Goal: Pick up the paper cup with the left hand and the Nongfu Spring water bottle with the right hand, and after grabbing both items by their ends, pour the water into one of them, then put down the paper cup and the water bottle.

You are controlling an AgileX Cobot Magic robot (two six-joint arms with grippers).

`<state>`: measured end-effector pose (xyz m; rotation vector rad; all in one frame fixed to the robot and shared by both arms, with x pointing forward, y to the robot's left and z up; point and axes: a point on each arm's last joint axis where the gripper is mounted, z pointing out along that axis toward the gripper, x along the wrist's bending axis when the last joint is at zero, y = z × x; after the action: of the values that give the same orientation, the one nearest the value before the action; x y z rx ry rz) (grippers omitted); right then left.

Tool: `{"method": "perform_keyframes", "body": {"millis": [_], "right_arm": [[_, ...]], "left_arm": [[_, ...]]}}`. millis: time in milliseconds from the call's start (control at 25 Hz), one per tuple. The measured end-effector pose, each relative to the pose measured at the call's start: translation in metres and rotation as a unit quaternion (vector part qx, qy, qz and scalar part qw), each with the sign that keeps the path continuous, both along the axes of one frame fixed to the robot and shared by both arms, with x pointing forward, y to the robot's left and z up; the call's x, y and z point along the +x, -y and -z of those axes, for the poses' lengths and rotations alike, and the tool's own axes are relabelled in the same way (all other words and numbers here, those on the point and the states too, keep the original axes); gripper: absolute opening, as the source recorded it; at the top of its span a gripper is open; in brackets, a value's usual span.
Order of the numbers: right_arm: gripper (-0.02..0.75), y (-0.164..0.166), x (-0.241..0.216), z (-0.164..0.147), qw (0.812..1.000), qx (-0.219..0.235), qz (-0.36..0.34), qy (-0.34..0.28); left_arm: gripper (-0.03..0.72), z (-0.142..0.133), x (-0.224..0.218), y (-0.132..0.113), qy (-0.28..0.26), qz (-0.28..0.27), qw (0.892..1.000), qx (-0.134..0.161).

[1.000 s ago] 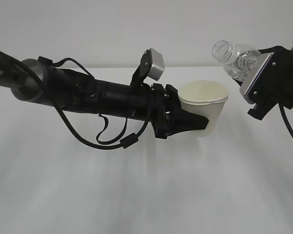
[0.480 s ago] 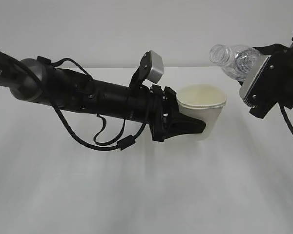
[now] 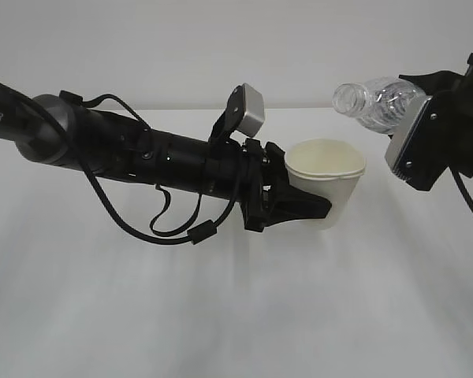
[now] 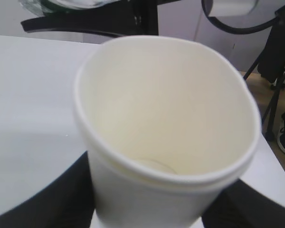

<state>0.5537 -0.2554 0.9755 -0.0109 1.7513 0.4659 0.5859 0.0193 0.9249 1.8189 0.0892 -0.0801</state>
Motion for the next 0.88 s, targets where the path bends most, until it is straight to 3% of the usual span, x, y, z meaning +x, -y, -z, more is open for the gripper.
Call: {"method": "perform_keyframes", "body": {"millis": [880], "right_arm": [[0.473,0.0001,-0.0002,-0.0005,0.999,-0.048,-0.007,0.021]], "left_arm": [[0.435,-0.0012,-0.0024,0.0003,-0.001,0.013,1.0,-0.007]]}}
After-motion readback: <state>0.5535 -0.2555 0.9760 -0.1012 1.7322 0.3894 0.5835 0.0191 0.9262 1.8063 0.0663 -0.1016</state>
